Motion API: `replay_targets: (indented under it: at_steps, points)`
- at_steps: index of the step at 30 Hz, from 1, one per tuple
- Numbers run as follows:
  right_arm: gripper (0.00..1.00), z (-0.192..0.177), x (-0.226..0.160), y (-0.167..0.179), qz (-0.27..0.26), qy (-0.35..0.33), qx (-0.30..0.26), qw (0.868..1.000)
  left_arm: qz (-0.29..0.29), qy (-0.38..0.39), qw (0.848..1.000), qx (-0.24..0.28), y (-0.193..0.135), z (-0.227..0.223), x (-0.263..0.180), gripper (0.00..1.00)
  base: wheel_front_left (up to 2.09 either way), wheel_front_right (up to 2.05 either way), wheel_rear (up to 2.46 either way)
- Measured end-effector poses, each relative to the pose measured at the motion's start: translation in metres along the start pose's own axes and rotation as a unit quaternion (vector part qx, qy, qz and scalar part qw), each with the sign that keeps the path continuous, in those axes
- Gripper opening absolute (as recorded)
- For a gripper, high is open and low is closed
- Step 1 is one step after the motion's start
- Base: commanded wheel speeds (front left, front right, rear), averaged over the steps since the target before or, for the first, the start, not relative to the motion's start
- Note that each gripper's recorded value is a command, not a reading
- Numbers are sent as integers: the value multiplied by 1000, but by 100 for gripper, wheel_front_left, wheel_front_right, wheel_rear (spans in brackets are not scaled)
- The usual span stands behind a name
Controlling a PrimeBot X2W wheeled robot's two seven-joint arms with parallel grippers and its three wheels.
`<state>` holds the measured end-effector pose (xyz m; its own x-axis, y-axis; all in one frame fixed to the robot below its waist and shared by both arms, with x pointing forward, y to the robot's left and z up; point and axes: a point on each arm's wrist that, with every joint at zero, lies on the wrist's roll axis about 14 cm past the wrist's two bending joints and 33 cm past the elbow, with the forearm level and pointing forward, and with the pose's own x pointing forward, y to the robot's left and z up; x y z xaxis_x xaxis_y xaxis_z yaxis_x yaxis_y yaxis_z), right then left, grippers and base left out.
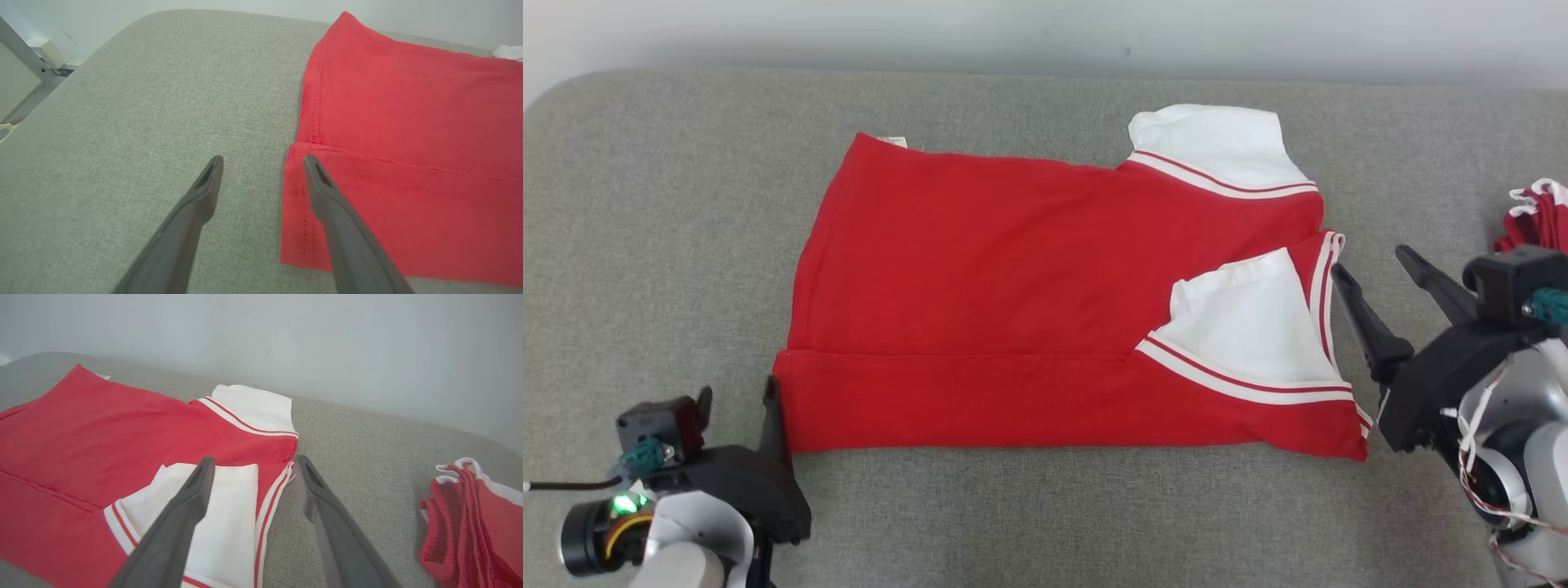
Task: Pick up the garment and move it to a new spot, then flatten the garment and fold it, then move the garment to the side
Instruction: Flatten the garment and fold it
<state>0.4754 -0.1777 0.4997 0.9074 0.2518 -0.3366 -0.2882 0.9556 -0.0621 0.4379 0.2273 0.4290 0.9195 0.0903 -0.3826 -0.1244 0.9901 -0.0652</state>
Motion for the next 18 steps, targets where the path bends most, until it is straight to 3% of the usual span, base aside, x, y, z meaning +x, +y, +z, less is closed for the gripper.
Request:
replay_targets:
  at_steps: [18]
  points:
    - [100, -21, -31, -1, -25, 32, 38, 998, -20, 122, 992, -17, -23, -59, -12, 100, 0, 0, 0]
